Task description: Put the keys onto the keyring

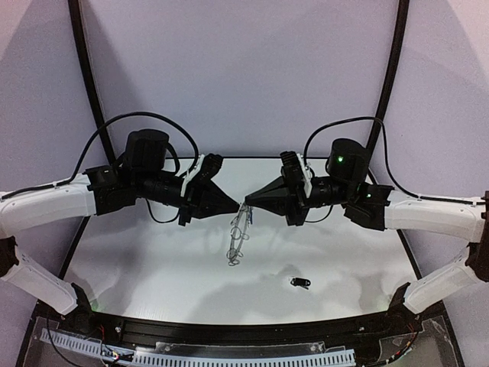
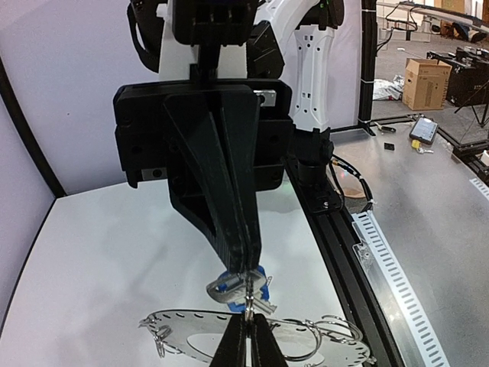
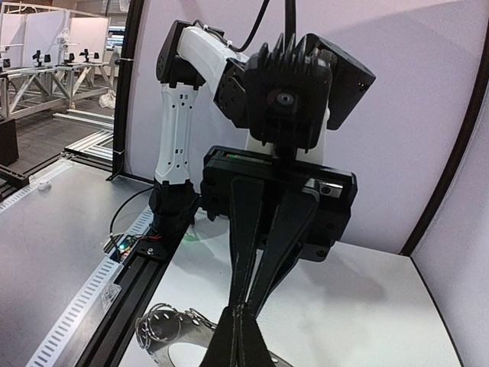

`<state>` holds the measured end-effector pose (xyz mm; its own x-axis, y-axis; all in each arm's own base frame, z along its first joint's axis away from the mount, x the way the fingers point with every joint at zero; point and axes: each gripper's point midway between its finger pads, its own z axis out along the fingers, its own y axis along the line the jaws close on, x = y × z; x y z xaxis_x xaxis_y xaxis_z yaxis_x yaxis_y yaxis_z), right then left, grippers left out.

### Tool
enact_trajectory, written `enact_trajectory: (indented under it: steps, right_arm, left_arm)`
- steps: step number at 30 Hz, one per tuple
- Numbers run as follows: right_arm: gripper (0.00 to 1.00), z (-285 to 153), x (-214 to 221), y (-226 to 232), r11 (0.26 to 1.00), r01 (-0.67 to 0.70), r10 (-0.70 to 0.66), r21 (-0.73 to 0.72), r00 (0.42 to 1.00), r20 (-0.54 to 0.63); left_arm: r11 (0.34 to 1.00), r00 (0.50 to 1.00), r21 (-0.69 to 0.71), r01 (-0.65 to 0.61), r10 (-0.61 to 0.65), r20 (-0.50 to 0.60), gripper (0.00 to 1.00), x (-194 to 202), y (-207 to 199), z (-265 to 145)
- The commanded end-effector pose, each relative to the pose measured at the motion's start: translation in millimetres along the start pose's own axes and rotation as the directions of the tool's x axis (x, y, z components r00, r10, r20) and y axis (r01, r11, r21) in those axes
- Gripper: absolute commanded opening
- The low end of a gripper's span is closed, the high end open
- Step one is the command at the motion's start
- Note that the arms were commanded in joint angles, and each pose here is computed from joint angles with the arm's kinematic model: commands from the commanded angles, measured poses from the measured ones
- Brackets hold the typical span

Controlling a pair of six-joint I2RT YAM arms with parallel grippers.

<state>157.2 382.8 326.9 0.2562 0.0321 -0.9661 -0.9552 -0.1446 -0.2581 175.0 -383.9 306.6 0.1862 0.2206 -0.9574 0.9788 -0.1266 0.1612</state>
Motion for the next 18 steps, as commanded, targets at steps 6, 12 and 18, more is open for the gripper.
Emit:
enact_trajectory:
  steps: [6, 12, 18]
  right_arm:
    - [0.00, -5.2, -18.2, 9.8, 0.999, 0.041, -0.041, -0.009, 0.998, 0.045]
    - [0.00, -1.9, -15.4, 7.0, 0.999, 0.031, -0.030, -0.012, 0.999, 0.040]
    - [0.00, 2.7, -12.6, 0.6, 1.000, 0.020, -0.019, -0.004, 0.999, 0.032]
  left_arm:
    - [1.000, 0.999, -0.010, -0.029, 0.029, 0.024, 0.01, -7.1, -1.3, -4.4]
    - [1.000, 0.999, -0.005, -0.030, 0.030, 0.035, 0.01, -9.0, -1.2, -3.6]
    - [0.999, 0.999, -0.002, -0.034, 0.034, 0.040, 0.01, -10.0, -1.5, -3.6]
